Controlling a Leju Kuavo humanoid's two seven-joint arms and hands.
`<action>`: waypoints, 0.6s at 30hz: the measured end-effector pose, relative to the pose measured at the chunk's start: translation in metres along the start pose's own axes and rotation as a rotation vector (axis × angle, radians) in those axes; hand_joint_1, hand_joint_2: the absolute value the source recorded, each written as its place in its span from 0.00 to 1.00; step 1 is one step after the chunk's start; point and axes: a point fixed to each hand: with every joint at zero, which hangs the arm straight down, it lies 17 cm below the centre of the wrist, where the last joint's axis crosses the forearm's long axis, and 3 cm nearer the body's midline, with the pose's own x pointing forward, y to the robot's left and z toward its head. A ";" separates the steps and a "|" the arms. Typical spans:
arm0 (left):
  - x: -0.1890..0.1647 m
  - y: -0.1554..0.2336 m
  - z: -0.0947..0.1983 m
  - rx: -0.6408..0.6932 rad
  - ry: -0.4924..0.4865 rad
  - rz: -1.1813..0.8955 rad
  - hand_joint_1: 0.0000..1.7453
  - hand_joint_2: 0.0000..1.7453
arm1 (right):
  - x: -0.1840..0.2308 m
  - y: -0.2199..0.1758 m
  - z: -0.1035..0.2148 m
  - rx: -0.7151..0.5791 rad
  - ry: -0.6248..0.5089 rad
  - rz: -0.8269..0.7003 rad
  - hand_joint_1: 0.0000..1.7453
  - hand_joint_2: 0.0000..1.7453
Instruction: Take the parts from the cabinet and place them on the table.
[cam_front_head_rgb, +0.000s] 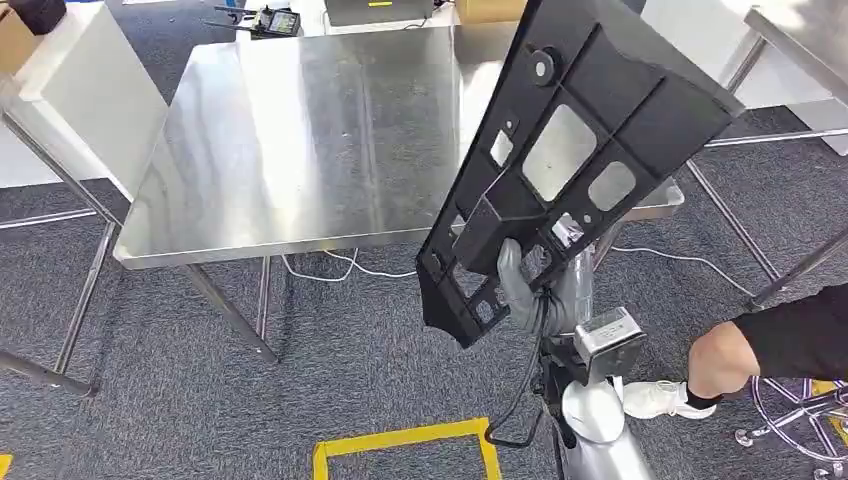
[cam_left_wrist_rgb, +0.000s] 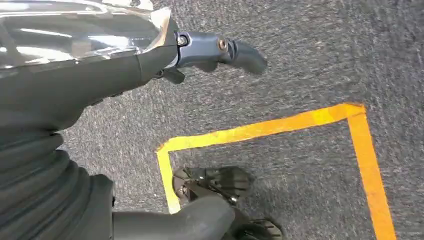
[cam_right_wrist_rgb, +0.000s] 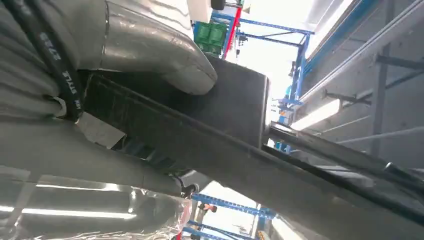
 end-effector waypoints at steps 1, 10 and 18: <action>-0.002 0.000 0.001 0.001 0.004 0.000 0.00 1.00 | -0.001 0.001 0.000 0.001 0.002 -0.001 1.00 1.00; -0.008 0.009 0.001 0.018 0.017 -0.008 0.00 1.00 | -0.002 0.006 0.002 0.003 0.010 -0.014 1.00 1.00; -0.011 0.002 0.003 0.008 0.024 -0.003 0.00 1.00 | -0.004 0.007 0.006 0.005 0.019 -0.014 1.00 1.00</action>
